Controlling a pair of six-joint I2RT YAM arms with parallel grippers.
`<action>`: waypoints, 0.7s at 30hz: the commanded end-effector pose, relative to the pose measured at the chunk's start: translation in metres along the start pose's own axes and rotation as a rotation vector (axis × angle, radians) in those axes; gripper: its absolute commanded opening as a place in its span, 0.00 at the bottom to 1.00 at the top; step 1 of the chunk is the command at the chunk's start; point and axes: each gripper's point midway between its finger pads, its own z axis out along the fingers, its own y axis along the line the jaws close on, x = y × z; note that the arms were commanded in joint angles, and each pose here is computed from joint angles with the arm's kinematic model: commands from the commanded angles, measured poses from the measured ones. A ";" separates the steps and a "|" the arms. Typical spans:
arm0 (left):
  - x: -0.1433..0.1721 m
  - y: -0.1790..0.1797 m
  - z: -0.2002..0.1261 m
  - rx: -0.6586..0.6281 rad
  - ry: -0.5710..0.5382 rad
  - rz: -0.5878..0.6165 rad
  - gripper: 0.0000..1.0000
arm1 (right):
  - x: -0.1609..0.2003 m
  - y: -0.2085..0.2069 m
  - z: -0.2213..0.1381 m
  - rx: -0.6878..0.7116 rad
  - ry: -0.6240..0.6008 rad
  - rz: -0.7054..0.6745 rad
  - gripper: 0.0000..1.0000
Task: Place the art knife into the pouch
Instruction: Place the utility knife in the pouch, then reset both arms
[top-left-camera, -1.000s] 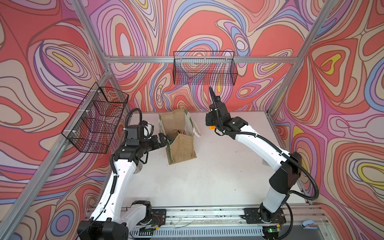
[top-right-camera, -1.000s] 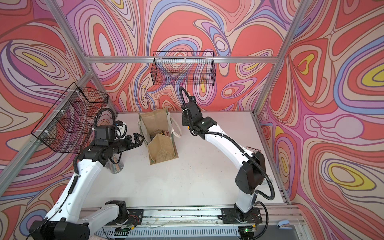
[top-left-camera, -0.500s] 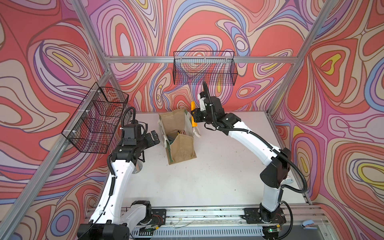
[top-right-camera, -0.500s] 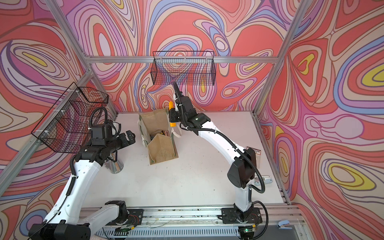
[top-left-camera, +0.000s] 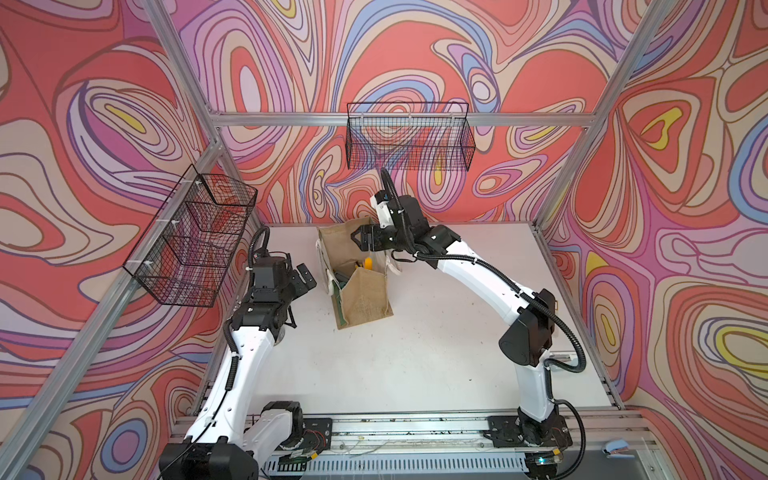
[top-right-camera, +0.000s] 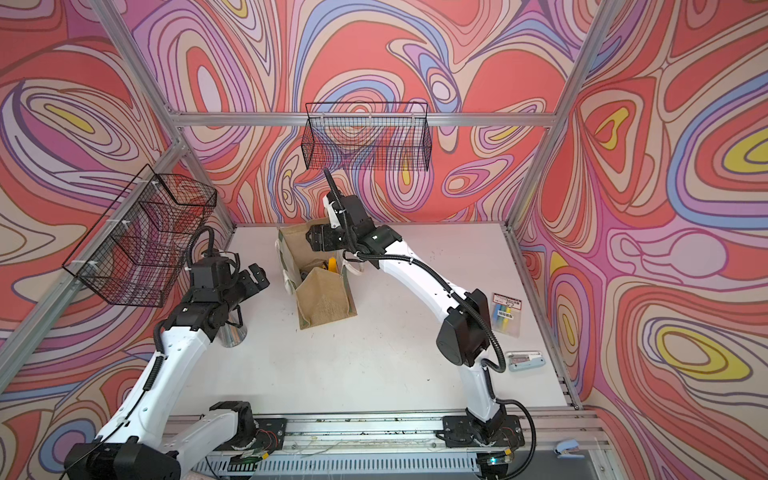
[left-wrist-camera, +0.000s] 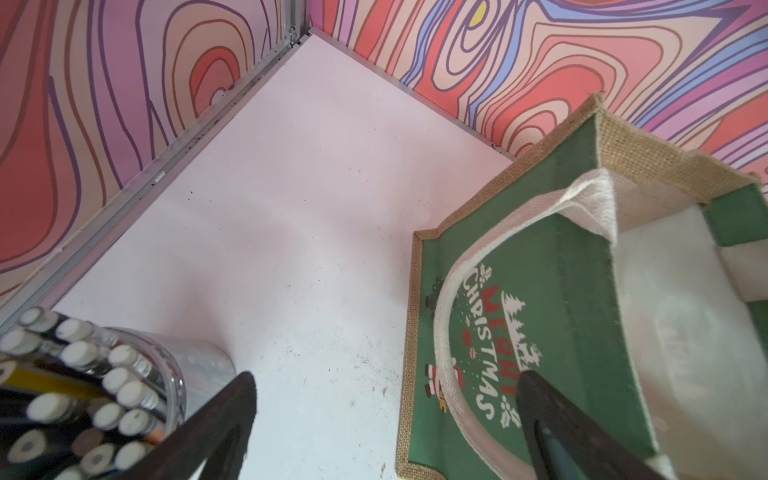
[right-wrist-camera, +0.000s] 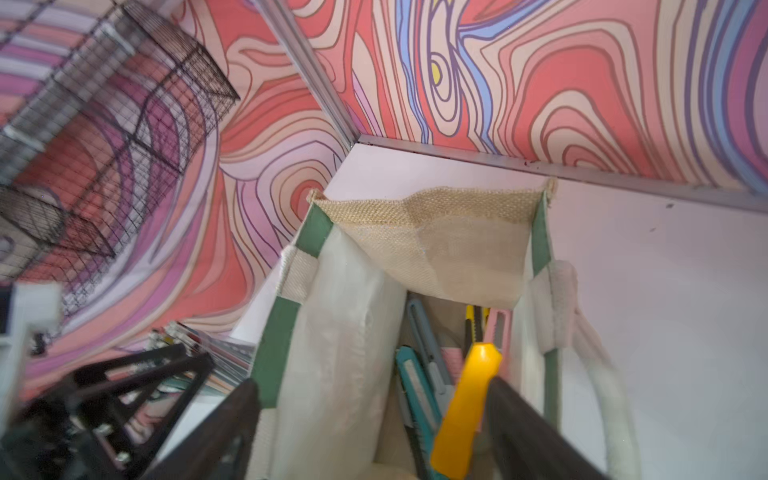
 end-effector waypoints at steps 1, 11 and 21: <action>-0.016 0.005 0.008 -0.025 -0.096 0.008 1.00 | -0.024 -0.003 -0.025 0.066 -0.062 -0.066 0.98; -0.012 -0.004 0.058 -0.001 -0.130 0.135 1.00 | -0.055 -0.085 -0.122 0.424 -0.310 -0.095 0.98; 0.002 -0.007 0.100 0.005 -0.100 0.235 1.00 | -0.003 -0.181 -0.188 0.742 -0.474 -0.110 0.98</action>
